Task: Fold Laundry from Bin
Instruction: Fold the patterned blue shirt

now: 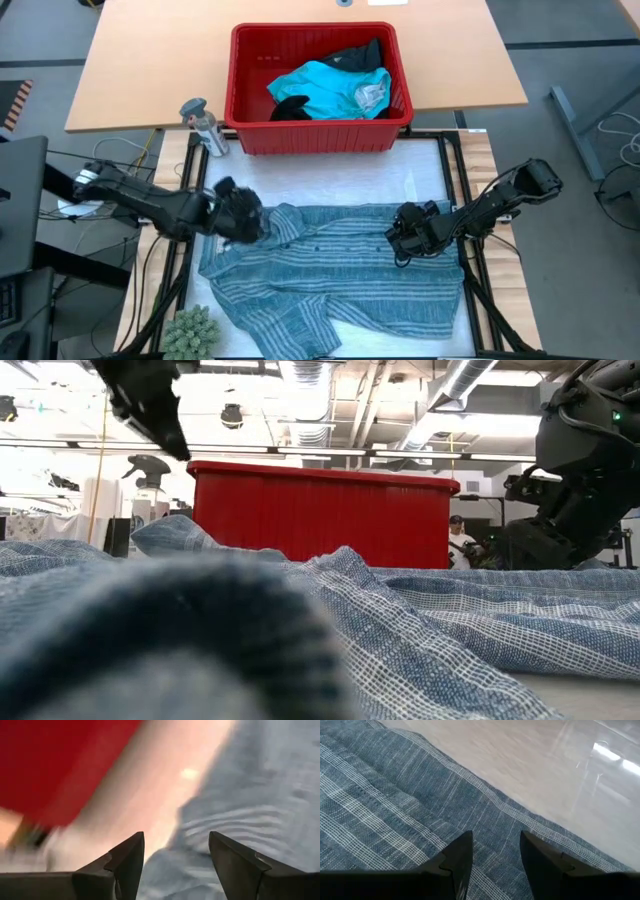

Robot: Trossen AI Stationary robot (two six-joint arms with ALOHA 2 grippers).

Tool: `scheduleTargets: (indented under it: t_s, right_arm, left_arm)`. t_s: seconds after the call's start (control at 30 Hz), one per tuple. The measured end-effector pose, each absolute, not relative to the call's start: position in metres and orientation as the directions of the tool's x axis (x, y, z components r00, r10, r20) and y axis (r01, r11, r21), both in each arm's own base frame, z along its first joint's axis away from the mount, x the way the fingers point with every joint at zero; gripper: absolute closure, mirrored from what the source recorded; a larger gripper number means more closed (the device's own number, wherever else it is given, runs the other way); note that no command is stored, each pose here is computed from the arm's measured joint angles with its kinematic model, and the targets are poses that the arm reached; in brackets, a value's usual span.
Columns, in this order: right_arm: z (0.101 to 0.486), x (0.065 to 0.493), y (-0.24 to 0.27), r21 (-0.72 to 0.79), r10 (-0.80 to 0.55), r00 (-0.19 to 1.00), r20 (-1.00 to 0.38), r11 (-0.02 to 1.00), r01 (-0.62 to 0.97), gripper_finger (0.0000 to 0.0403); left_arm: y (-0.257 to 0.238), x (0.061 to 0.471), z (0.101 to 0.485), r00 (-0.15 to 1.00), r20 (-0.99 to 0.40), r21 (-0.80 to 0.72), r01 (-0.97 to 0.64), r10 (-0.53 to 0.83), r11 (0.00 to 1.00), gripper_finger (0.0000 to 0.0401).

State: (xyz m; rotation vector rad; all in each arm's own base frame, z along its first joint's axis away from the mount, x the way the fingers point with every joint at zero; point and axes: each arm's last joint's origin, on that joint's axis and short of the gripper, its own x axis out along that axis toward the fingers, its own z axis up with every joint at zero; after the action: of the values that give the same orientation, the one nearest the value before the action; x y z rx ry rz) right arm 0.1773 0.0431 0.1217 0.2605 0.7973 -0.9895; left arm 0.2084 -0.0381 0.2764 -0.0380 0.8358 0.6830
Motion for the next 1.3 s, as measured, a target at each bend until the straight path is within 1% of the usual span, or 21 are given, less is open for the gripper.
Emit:
scheduleTargets:
  t_s: [0.07,0.13,0.23,0.37,0.5,0.6,0.67,0.8,0.9,1.17,1.23,1.3]
  right_arm:
    - [0.122,0.177,0.043,-0.16,-0.644,0.3,-0.704,0.554,0.817,0.0216]
    - [0.122,0.177,0.043,-0.162,-0.644,0.299,-0.704,0.556,0.816,0.0216]
    - [0.122,0.177,0.043,-0.161,-0.644,0.3,-0.704,0.556,0.816,0.0216]
    - [0.122,0.178,0.043,-0.154,-0.643,0.304,-0.703,0.556,0.817,0.0216]
    - [0.122,0.178,0.043,-0.153,-0.642,0.305,-0.703,0.556,0.817,0.0216]
    - [0.122,0.178,0.043,-0.154,-0.64,0.304,-0.706,0.557,0.816,0.0216]
    - [0.122,0.178,0.043,-0.154,-0.64,0.303,-0.706,0.557,0.816,0.0216]
    - [0.122,0.178,0.043,-0.154,-0.64,0.303,-0.706,0.557,0.816,0.0216]
    - [0.122,0.178,0.043,-0.154,-0.64,0.303,-0.706,0.557,0.816,0.0216]
    - [0.121,0.178,0.044,-0.149,-0.623,0.299,-0.722,0.562,0.813,0.0216]
    - [0.121,0.178,0.044,-0.149,-0.624,0.299,-0.723,0.562,0.813,0.0216]
    - [0.121,0.178,0.044,-0.149,-0.623,0.299,-0.723,0.562,0.813,0.0216]
  left_arm:
    - [-0.024,0.199,0.272,0.434,-0.707,0.167,-0.665,0.559,0.728,0.0189]
    - [-0.011,0.193,0.271,0.435,-0.723,0.088,-0.713,0.536,0.696,0.0189]
    - [0.004,0.193,0.264,0.448,-0.762,0.027,-0.7,0.468,0.714,0.0189]
    - [0.02,0.208,0.257,0.494,-0.748,0.007,-0.662,0.444,0.749,0.0189]
    - [0.039,0.229,0.25,0.558,-0.73,0.003,-0.574,0.394,0.819,0.0189]
    - [0.05,0.242,0.241,0.588,-0.742,0.005,-0.475,0.322,0.88,0.0189]
    - [0.054,0.249,0.231,0.577,-0.771,0.025,-0.394,0.268,0.919,0.0189]
    - [0.056,0.26,0.206,0.516,-0.841,0.048,-0.236,0.166,0.971,0.0189]
    - [0.059,0.268,0.191,0.493,-0.86,0.053,-0.172,0.133,0.984,0.0189]
    - [0.064,0.277,0.166,0.434,-0.894,0.075,-0.101,0.111,0.992,0.0191]
    - [0.064,0.277,0.166,0.433,-0.894,0.077,-0.098,0.112,0.992,0.0199]
    - [0.064,0.278,0.169,0.438,-0.89,0.085,-0.108,0.125,0.99,0.0219]
